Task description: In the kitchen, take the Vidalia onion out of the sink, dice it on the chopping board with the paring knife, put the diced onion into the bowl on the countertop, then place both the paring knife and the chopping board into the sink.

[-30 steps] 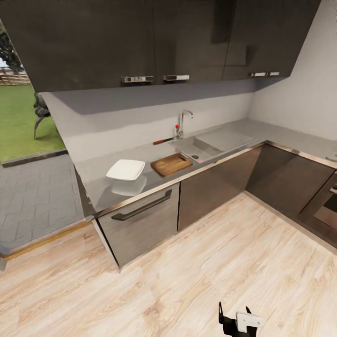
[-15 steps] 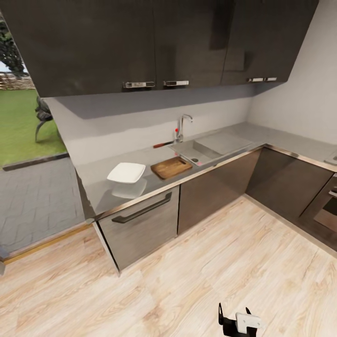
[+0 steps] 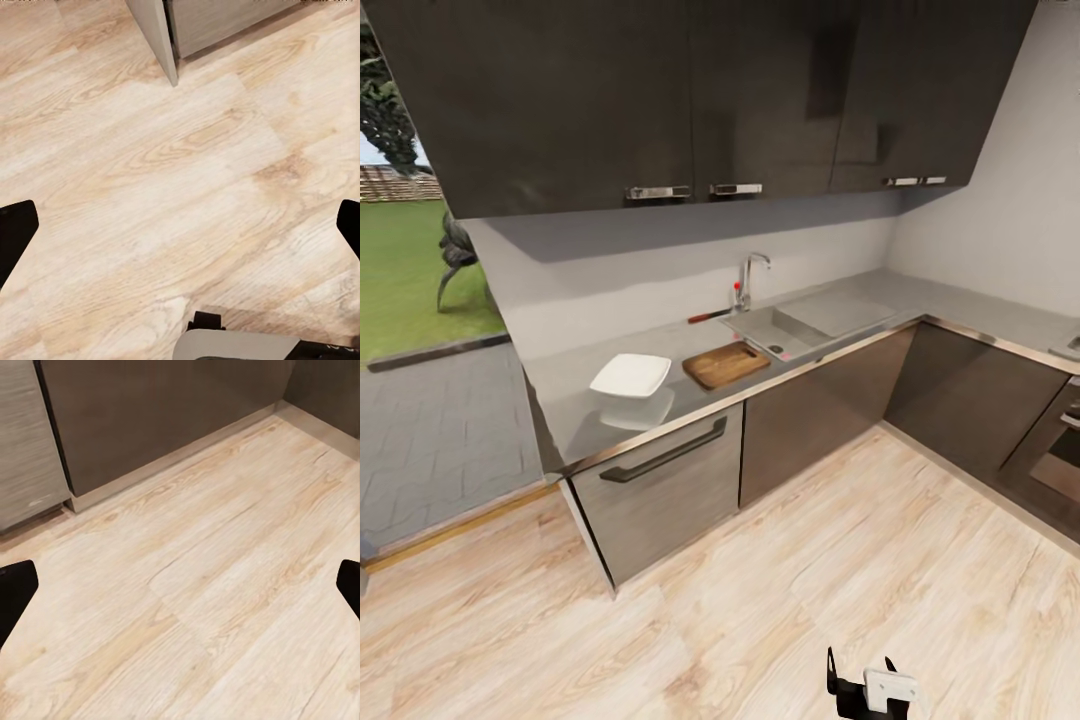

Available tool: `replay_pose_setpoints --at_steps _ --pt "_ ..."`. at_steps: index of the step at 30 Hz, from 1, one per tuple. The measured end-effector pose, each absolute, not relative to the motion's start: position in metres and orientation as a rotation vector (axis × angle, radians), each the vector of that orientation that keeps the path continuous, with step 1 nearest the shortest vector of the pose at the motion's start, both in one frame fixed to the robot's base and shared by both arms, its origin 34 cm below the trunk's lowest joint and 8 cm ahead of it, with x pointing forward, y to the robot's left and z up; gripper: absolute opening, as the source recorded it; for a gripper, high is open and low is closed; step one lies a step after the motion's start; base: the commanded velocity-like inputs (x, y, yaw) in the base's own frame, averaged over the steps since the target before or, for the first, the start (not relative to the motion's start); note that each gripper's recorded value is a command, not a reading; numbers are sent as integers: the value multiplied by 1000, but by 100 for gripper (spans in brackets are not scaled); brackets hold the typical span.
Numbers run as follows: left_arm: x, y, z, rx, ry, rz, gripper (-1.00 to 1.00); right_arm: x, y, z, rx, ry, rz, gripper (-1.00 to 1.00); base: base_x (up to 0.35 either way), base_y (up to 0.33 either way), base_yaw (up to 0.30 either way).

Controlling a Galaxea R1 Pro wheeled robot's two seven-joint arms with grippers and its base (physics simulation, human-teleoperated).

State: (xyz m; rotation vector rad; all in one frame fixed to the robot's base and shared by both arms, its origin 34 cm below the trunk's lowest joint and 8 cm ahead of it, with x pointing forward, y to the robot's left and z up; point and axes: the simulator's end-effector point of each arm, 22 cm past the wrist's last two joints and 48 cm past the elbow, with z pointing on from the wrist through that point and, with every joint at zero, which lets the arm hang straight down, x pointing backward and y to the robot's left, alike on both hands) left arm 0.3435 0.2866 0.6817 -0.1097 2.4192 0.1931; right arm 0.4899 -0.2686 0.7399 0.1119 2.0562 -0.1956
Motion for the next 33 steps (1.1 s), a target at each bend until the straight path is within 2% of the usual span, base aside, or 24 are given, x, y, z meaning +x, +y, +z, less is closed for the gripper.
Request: replay_pose_setpoints --at_steps 33 --pt "351 286 689 -114 2388 189 100 502 -269 759 114 2007 -191 100 0 0 0"
